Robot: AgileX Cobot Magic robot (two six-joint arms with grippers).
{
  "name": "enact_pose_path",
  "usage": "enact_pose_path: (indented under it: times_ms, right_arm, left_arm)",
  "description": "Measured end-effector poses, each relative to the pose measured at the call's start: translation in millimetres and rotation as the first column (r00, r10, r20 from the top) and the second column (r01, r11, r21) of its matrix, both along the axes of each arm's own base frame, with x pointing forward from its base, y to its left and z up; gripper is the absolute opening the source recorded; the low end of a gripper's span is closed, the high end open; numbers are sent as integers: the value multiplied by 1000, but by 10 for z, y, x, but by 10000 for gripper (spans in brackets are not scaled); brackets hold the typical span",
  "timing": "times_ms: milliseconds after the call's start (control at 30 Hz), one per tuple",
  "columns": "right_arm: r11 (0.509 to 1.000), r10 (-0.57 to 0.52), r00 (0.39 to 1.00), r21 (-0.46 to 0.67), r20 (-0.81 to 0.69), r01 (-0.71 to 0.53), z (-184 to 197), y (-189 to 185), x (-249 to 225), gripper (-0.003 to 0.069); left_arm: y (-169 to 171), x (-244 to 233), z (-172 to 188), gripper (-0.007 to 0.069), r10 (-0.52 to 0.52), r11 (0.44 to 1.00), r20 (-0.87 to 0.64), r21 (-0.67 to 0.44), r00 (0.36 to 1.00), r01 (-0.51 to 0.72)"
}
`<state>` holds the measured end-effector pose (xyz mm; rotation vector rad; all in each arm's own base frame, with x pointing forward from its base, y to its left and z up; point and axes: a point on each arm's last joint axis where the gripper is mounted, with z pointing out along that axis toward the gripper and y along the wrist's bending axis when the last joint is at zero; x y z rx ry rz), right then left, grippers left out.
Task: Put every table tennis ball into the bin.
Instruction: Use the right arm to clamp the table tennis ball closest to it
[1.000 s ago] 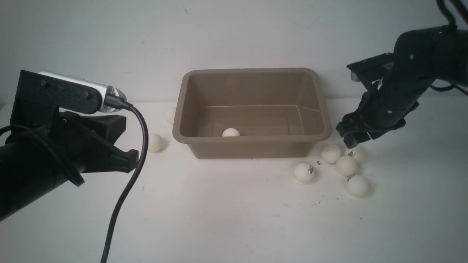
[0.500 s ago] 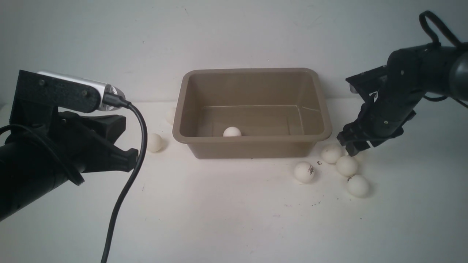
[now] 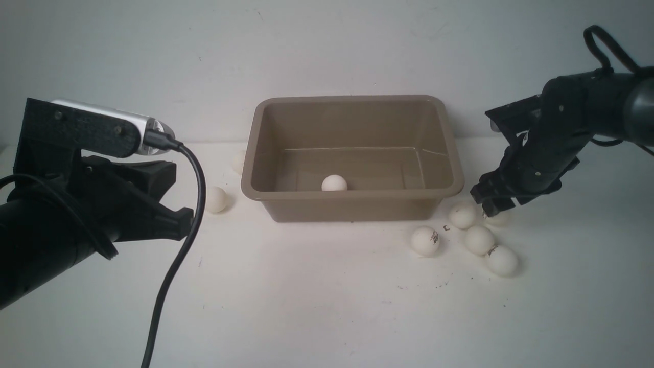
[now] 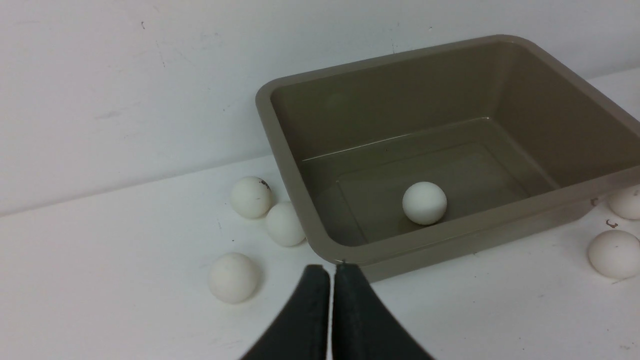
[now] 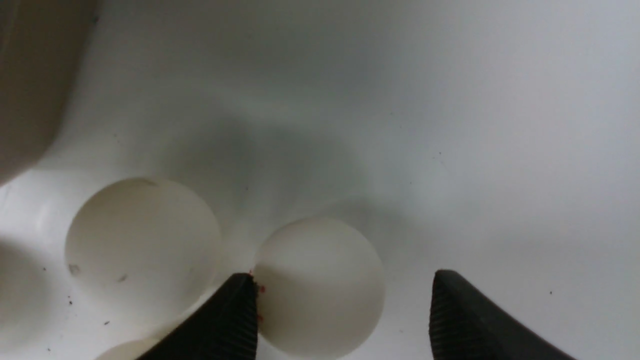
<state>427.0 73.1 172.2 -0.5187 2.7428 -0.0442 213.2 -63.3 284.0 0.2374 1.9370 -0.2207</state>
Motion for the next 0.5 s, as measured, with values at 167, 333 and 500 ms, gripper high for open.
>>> enact_pose_path:
  times_ms: [167,333,500]
  right_arm:
    - [1000,-2,1000,10,20,2,-13,9,23,424]
    - [1000,-8,1000,15,-17,9,-184,20,41,390]
    - [1000,-7,1000,-3,-29,7,-165,12,65,364]
  left_arm:
    - [0,0,0,-4,0,1000,0,0,1000,0]
    - [0,0,0,-4,0,1000,0,0,1000,0]
    - [0,0,0,-4,0,1000,0,0,1000,0]
